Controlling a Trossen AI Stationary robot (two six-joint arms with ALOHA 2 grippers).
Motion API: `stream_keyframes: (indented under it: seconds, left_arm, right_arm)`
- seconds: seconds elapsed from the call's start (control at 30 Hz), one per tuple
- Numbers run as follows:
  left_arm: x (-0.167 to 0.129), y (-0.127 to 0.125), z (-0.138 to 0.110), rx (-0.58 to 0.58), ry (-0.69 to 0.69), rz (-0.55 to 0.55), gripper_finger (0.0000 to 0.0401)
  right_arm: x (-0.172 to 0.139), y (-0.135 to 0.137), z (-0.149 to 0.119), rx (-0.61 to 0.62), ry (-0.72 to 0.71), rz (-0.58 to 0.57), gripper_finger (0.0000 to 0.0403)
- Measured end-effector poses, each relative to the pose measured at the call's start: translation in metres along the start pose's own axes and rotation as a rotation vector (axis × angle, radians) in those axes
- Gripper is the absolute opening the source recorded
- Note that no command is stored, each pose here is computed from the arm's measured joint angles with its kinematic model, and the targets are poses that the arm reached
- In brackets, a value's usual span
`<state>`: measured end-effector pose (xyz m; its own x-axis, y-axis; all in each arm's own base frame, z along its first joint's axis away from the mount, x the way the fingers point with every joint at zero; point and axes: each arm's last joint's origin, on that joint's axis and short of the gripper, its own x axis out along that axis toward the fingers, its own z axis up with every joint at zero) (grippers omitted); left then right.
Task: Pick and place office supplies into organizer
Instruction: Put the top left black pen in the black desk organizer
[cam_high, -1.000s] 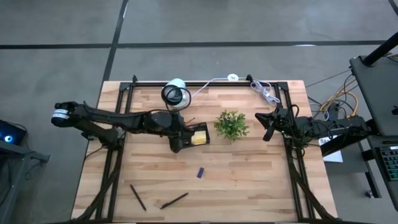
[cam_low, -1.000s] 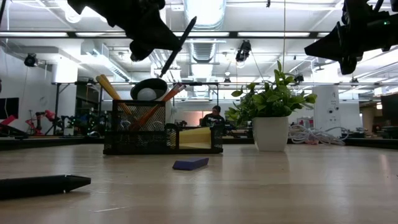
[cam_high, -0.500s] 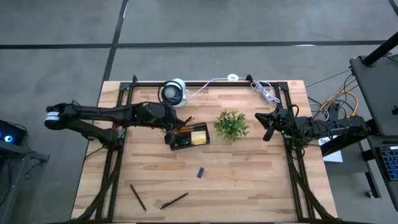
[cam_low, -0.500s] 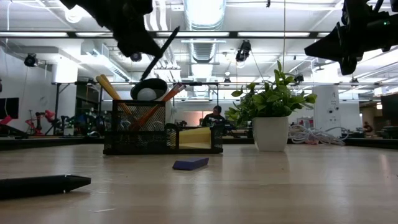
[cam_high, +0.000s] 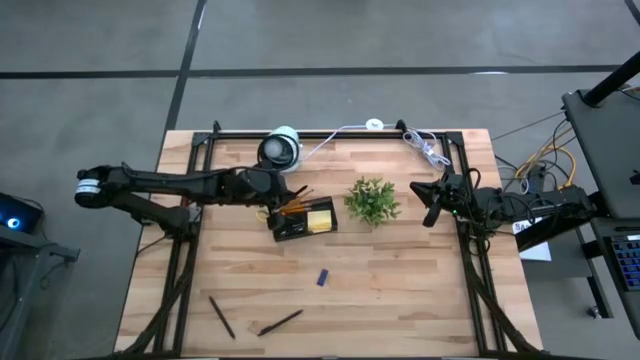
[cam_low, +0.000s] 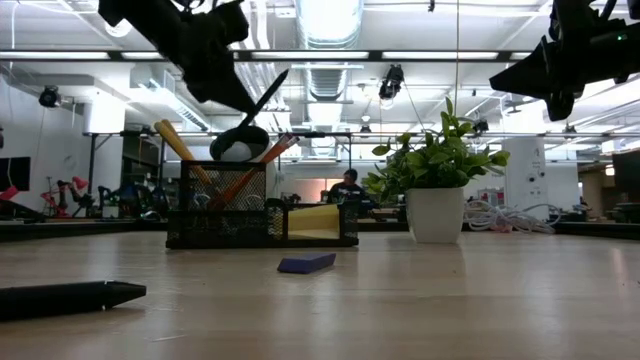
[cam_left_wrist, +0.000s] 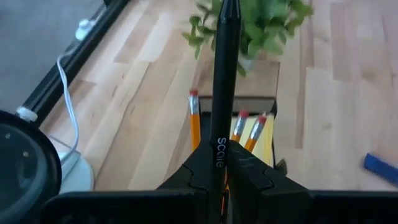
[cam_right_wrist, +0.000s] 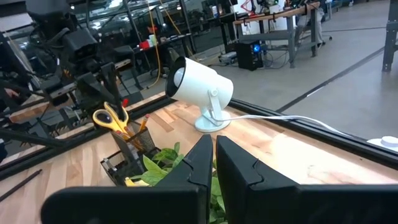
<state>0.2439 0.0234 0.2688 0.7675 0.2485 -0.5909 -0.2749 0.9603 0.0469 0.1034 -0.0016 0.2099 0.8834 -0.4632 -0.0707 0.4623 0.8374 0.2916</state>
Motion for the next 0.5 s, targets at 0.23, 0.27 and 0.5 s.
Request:
stream_keyframes:
  seconds: [0.23,0.27,0.5]
  left_arm:
    - [0.008,0.001,-0.019,0.022,0.044,0.008,0.0012]
    - [0.009,0.001,-0.021,0.021,0.047,0.009,0.0012]
    - [0.012,0.003,-0.027,0.019,0.034,0.054,0.0012]
  right_arm:
    - [0.0,0.0,0.0,-0.001,0.001,-0.001,0.0013]
    - [0.0,0.0,0.0,-0.001,0.001,-0.001,0.0013]
    - [0.0,0.0,0.0,-0.001,0.0,-0.001,0.0013]
